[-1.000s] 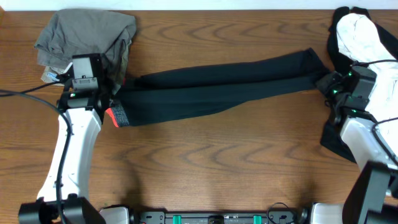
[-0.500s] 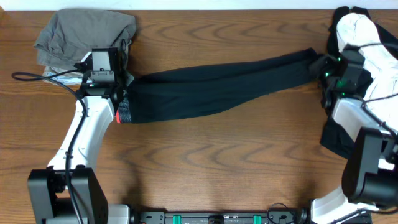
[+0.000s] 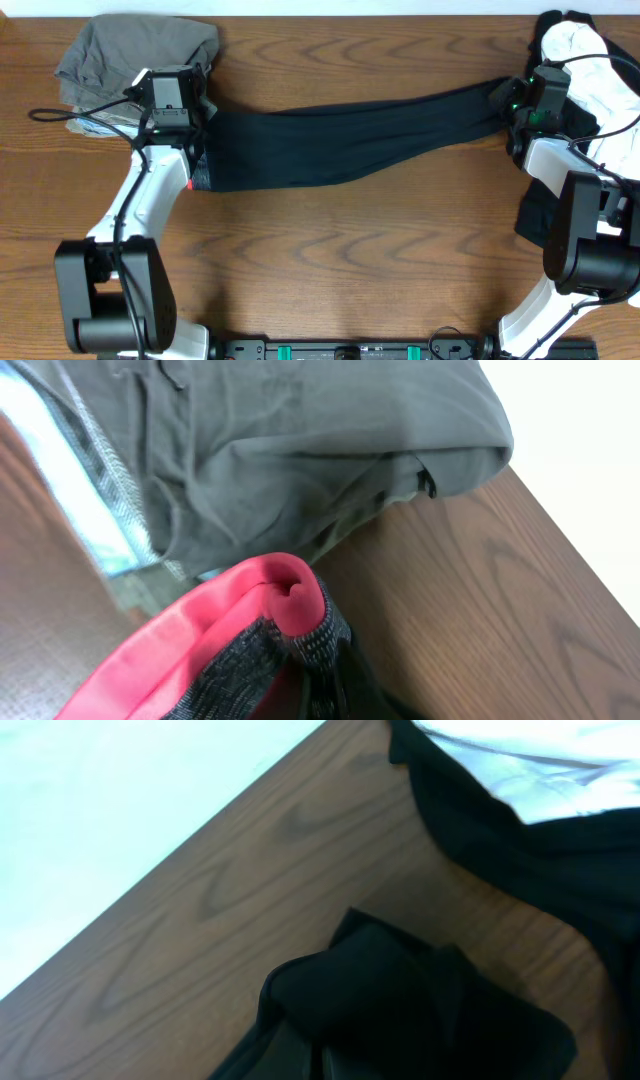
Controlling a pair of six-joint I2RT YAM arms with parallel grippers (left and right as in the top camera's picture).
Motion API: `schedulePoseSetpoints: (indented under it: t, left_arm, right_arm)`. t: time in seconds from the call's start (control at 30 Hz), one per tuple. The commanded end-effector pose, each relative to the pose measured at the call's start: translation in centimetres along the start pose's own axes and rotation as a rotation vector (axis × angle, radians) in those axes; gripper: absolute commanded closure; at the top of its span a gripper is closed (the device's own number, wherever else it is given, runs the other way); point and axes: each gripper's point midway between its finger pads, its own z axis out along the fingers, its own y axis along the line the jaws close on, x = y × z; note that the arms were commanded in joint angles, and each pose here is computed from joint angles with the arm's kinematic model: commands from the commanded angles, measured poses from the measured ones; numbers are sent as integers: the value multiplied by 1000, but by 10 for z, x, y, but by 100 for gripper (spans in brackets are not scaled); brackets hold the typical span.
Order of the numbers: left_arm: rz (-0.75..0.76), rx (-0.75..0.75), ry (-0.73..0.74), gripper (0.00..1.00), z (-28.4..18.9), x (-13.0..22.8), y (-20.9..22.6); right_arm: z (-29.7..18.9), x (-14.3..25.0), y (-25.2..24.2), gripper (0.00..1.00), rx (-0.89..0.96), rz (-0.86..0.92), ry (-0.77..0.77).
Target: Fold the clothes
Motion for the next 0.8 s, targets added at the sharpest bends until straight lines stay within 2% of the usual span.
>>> schedulePoseSetpoints:
  t: [0.0,0.07,0.1,0.13,0.17,0.23,0.27,0.3,0.4,0.6,0.77]
  left_arm:
    - [6,-22,-22,94,12,0,5]
    - [2,-10,-33,94,17,-1,2]
    - [0,-3,-40,94,18,-2,0]
    - [-2,5,-47,91,19,-4,-2]
    - [-4,10,-51,75,18,-5,-3]
    - [-10,28,-69,20,18,-9,-7]
    - [-12,36,-76,2,18,-11,-9]
    - [-16,46,-85,2,18,-13,-12]
    - [-9,62,-101,2,15,-18,-16]
    - [84,71,-118,2,0,-30,-24]
    - [157,51,-92,2,-17,-29,-20]
  right_arm:
    - [5,-7,-2,98,30,-22,-36]
    - [5,-7,-2,97,33,-23,-38]
    - [5,-7,-3,93,35,-22,-40]
    - [5,-8,-2,79,33,-22,-44]
    - [5,-10,-1,70,28,-22,-51]
    - [5,-13,2,35,19,-21,-65]
    - [5,-15,3,21,14,-22,-72]
    - [5,-17,4,11,7,-21,-81]
    - [4,-21,6,1,2,-25,-89]
    - [-1,-19,15,1,-5,-117,-10]
    - [-6,-15,32,1,-32,-246,127]
